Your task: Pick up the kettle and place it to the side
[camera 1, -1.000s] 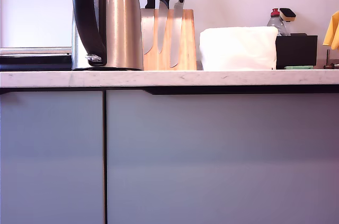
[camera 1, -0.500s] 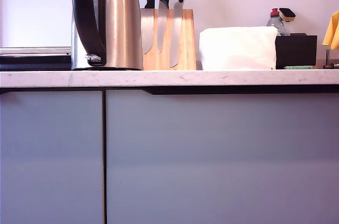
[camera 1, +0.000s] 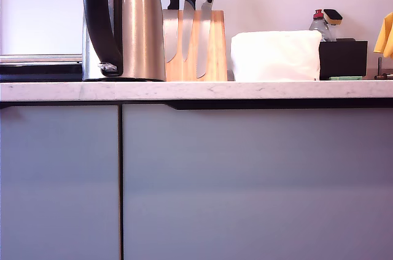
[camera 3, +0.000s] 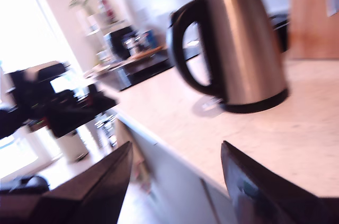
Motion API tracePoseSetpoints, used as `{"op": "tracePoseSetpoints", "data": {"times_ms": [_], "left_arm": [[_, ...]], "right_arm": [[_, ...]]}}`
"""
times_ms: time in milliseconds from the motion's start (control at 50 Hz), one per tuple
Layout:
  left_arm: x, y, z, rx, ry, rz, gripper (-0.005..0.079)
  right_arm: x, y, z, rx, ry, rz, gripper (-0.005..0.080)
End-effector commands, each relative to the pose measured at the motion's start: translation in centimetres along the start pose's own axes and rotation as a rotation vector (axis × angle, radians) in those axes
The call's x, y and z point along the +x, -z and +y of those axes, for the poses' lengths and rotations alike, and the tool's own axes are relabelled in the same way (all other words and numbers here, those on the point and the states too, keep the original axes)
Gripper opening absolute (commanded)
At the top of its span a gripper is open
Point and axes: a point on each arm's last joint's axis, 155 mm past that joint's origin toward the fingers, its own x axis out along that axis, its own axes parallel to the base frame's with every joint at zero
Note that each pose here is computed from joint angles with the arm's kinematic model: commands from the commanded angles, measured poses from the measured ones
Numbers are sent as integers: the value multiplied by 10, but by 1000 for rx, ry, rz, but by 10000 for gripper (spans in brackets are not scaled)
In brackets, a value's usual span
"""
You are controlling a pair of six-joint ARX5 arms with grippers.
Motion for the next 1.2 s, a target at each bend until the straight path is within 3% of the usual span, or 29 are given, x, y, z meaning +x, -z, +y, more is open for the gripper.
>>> {"op": "tracePoseSetpoints", "data": {"times_ms": [0, 300, 760, 1180], "left_arm": [[3, -12, 4, 49, 6, -13, 638], [26, -10, 37, 93, 24, 8, 637], [63, -24, 94, 98, 44, 18, 637], [111, -34, 109, 93, 144, 28, 637]], "right_arm": [[9, -11, 7, -43, -39, 2, 481], [76, -16, 9, -149, -123, 95, 481], [199, -33, -5, -176, -234, 178, 481], [272, -35, -15, -179, -288, 190, 481]]}}
